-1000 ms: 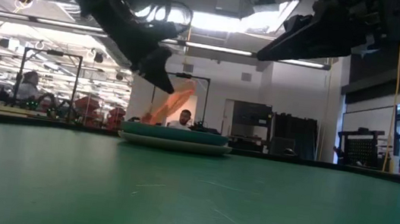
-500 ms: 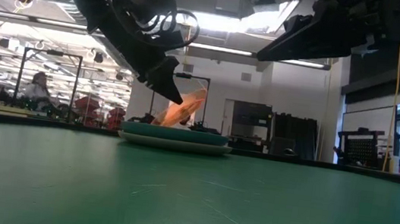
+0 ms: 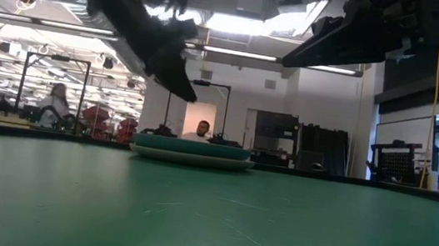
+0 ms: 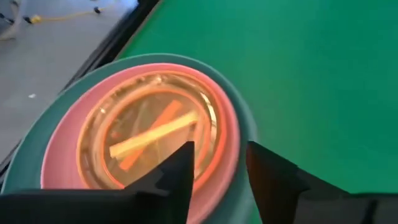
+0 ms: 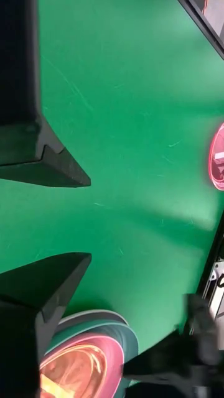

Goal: Stack plastic plates
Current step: Stack the pink plate on top of the orange plate, then return to Home Position

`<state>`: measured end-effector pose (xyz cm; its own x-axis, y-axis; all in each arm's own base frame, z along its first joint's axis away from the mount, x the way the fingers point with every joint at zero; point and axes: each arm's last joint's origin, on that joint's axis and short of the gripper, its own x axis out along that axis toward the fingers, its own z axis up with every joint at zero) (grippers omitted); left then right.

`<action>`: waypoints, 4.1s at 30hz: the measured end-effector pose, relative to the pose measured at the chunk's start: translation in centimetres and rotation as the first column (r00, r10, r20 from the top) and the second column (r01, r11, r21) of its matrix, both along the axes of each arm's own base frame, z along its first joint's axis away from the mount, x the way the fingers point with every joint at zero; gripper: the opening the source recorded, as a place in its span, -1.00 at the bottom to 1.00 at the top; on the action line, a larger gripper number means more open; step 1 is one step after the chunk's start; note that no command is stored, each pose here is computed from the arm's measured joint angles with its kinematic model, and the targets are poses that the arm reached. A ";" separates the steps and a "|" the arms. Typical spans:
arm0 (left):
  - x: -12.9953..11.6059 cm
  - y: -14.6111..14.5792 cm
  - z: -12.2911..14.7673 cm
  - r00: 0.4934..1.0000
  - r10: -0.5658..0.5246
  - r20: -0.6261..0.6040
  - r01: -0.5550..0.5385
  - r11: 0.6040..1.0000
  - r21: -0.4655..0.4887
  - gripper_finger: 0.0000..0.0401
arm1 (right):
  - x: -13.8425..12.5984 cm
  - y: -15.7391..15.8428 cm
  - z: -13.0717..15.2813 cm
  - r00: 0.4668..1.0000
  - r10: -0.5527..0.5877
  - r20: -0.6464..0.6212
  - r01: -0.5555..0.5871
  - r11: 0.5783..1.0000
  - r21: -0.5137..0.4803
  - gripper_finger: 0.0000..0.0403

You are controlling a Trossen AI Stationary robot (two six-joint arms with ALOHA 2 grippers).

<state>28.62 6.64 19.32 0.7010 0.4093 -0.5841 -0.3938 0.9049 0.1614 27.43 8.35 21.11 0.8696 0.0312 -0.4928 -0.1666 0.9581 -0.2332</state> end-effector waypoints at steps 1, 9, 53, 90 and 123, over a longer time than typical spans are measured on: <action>-0.2 -0.5 0.6 1.000 -0.010 -0.010 0.010 1.000 -0.011 -0.29 | 0.0 0.0 0.0 1.000 0.000 0.000 0.000 1.000 0.000 -0.15; -2.1 -5.9 4.2 0.984 -0.163 -0.074 0.145 0.969 -0.202 -0.23 | 0.0 0.0 0.0 1.000 0.000 0.000 0.000 1.000 0.001 -0.15; -14.1 -17.4 -5.7 0.707 -0.424 -0.566 -0.049 0.769 -0.637 -0.42 | 0.1 0.0 0.3 0.999 -0.009 0.031 0.008 1.000 0.027 -0.15; -8.3 -6.5 2.2 0.922 0.245 0.300 -0.179 0.957 -0.230 -0.94 | 0.2 0.0 0.3 0.999 -0.016 0.037 0.015 1.000 0.025 -0.15; -5.1 5.7 -3.5 0.766 0.561 0.314 -0.499 0.827 -0.261 -0.63 | 0.2 0.0 0.4 0.999 -0.013 0.044 0.012 1.000 0.021 -0.15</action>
<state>23.48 12.35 15.87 0.5696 0.7068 -0.4194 -0.8186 0.5337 -0.2123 27.64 8.39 21.51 0.8910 0.0302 -0.4529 -0.1445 0.9647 -0.2200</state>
